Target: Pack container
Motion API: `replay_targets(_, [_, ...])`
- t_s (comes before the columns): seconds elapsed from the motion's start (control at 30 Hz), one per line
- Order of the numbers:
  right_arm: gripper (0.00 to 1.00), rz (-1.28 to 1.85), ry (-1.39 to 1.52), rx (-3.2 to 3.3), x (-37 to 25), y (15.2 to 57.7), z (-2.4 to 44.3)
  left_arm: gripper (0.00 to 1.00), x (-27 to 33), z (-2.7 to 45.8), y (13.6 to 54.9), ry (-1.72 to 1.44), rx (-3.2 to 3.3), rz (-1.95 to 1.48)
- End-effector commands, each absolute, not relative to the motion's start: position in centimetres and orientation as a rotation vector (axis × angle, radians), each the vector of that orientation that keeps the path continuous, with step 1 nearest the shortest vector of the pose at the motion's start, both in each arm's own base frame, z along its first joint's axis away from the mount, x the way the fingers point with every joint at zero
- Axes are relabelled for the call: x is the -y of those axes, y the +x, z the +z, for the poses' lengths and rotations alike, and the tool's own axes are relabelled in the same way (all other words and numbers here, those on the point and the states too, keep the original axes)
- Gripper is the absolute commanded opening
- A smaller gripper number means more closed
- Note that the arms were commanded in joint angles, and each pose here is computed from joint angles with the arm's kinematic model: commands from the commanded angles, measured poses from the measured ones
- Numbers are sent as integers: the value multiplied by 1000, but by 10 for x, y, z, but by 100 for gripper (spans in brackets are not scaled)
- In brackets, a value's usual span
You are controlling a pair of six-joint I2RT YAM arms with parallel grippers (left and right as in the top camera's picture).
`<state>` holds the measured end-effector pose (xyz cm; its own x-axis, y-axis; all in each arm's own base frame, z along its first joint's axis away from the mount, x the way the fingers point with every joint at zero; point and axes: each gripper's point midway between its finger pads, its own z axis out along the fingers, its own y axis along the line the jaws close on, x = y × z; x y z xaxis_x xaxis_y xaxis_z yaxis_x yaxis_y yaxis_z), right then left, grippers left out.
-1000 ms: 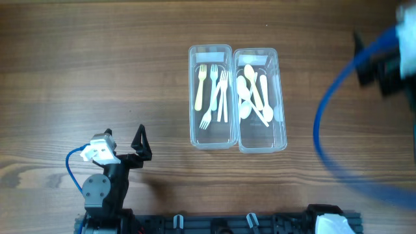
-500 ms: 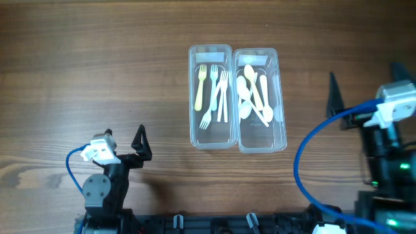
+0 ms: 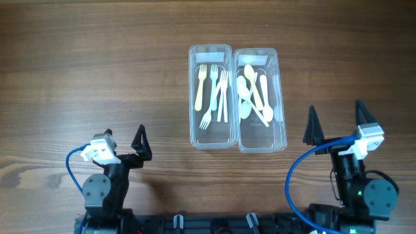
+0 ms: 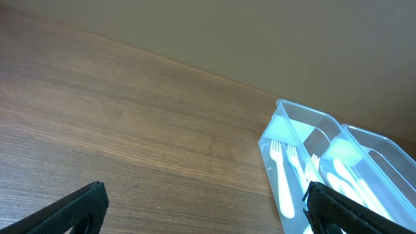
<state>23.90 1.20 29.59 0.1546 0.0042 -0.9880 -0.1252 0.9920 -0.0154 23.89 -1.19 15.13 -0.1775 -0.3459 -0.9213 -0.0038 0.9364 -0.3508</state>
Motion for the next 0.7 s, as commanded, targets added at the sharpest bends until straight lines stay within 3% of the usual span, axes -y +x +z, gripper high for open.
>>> replay_targets(0.0, [100, 64, -118, -1437, -12, 240, 274, 100, 12, 150, 239, -245, -1726, -289])
replay_targets(0.67, [100, 69, -214, -1488, -28, 242, 196, 100, 12, 150, 239, -245, -1726, -289])
